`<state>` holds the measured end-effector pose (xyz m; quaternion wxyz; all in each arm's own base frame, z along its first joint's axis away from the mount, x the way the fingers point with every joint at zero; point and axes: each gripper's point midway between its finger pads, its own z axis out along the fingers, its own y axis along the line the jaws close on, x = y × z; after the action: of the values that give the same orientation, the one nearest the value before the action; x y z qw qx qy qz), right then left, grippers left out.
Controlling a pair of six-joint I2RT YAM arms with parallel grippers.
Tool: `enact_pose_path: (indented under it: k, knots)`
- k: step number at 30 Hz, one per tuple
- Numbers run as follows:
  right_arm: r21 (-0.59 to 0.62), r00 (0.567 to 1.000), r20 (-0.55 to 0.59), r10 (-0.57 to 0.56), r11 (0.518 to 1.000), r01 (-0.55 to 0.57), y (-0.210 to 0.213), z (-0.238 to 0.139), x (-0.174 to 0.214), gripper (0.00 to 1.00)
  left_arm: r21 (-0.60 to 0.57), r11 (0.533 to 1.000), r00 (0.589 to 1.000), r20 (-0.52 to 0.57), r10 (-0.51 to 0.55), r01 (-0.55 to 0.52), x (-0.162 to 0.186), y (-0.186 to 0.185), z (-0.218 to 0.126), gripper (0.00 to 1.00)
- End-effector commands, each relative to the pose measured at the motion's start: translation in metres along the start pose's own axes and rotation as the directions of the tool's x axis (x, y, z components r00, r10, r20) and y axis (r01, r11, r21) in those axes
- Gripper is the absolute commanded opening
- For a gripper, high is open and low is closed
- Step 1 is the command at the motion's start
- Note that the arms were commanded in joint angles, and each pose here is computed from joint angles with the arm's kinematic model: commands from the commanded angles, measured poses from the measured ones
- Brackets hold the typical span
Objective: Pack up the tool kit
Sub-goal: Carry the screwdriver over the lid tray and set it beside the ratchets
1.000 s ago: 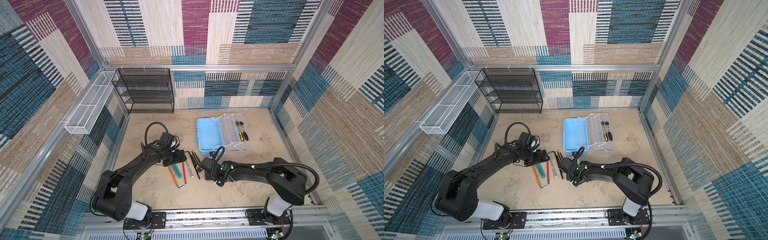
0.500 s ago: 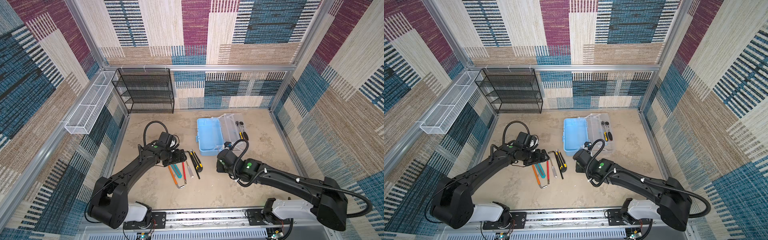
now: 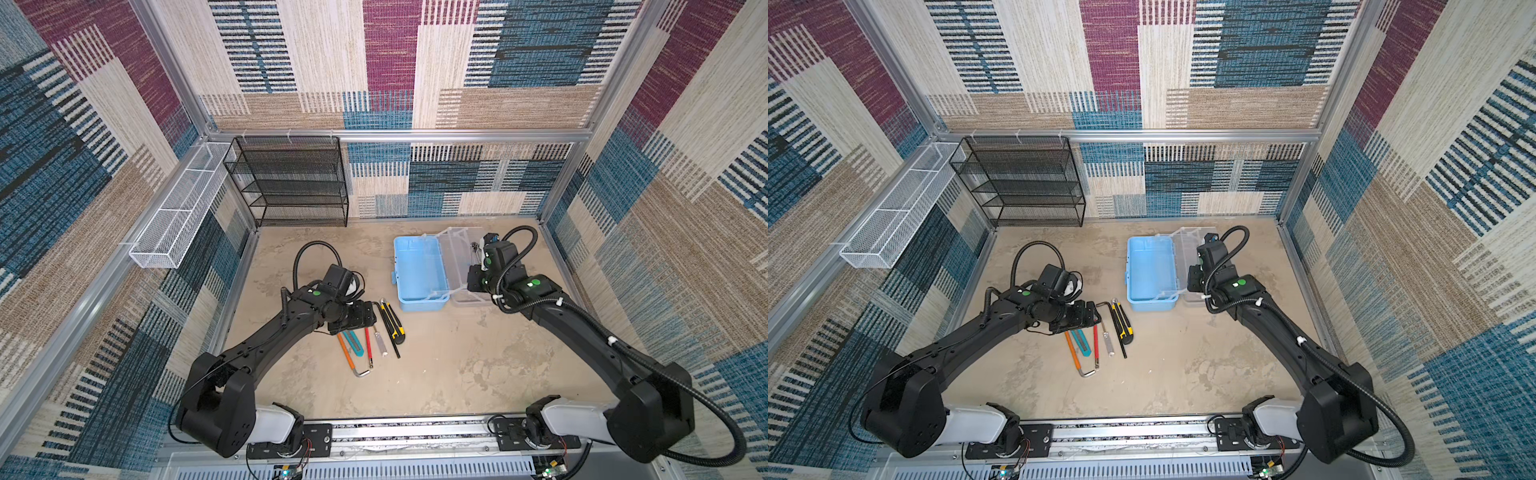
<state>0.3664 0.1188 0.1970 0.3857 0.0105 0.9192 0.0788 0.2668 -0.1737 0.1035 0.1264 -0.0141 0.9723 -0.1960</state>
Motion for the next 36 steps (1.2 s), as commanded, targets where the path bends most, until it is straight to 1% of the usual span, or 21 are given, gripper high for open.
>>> enact_pose_path:
  k: [1, 4, 6, 12, 17, 20, 23, 24, 28, 30, 32, 36]
  knots:
    - [-0.05, 0.991, 0.005, -0.131, 0.99, 0.131, 0.002, 0.016, -0.016, 0.03, -0.044, 0.998, 0.999, -0.016, -0.052, 0.051, 0.012, 0.007, 0.003, 0.85]
    - [-0.028, 0.988, -0.001, -0.152, 0.988, 0.152, -0.013, 0.028, -0.026, 0.03, -0.065, 0.996, 0.997, -0.023, -0.068, 0.066, 0.019, 0.008, 0.007, 0.84]
    - [-0.038, 0.987, 0.008, -0.161, 0.986, 0.161, -0.017, 0.033, -0.034, 0.04, -0.076, 0.994, 0.997, -0.022, -0.078, 0.076, 0.021, 0.009, 0.008, 0.85]
    - [-0.081, 0.982, -0.034, -0.184, 0.98, 0.181, -0.01, 0.062, -0.037, 0.04, -0.088, 0.994, 0.997, -0.045, -0.07, 0.066, 0.022, 0.004, 0.009, 0.82]
    - [-0.137, 0.985, -0.043, -0.168, 0.977, 0.161, 0.0, 0.068, -0.035, 0.04, -0.111, 0.991, 0.994, -0.068, -0.087, 0.079, 0.027, 0.006, 0.013, 0.79]
    - [-0.129, 0.982, -0.076, -0.17, 0.979, 0.16, -0.002, 0.074, -0.03, 0.05, -0.119, 0.99, 0.994, -0.07, -0.09, 0.081, 0.026, 0.005, 0.012, 0.79]
    - [-0.116, 0.98, -0.11, -0.166, 0.981, 0.153, -0.005, 0.081, -0.023, 0.12, -0.117, 0.99, 0.993, -0.076, -0.088, 0.079, 0.024, 0.002, 0.013, 0.79]
    - [-0.107, 0.98, -0.115, -0.16, 0.983, 0.148, -0.007, 0.082, -0.022, 0.15, -0.116, 0.99, 0.993, -0.083, -0.085, 0.075, 0.023, 0.001, 0.013, 0.77]
    - [-0.084, 0.982, -0.119, -0.143, 0.987, 0.134, -0.01, 0.082, -0.024, 0.31, -0.107, 0.992, 0.99, -0.113, -0.079, 0.067, 0.024, -0.006, 0.017, 0.64]
    - [-0.072, 0.985, -0.109, -0.135, 0.989, 0.128, -0.012, 0.077, -0.028, 0.37, -0.109, 0.991, 0.987, -0.131, -0.088, 0.074, 0.026, -0.008, 0.021, 0.56]
    - [-0.075, 0.988, -0.094, -0.12, 0.991, 0.113, -0.01, 0.071, -0.033, 0.49, -0.116, 0.989, 0.984, -0.14, -0.107, 0.091, 0.029, -0.008, 0.024, 0.52]
    - [-0.089, 0.992, -0.077, -0.099, 0.992, 0.092, -0.007, 0.065, -0.038, 0.54, -0.13, 0.984, 0.981, -0.138, -0.139, 0.121, 0.027, -0.01, 0.028, 0.49]
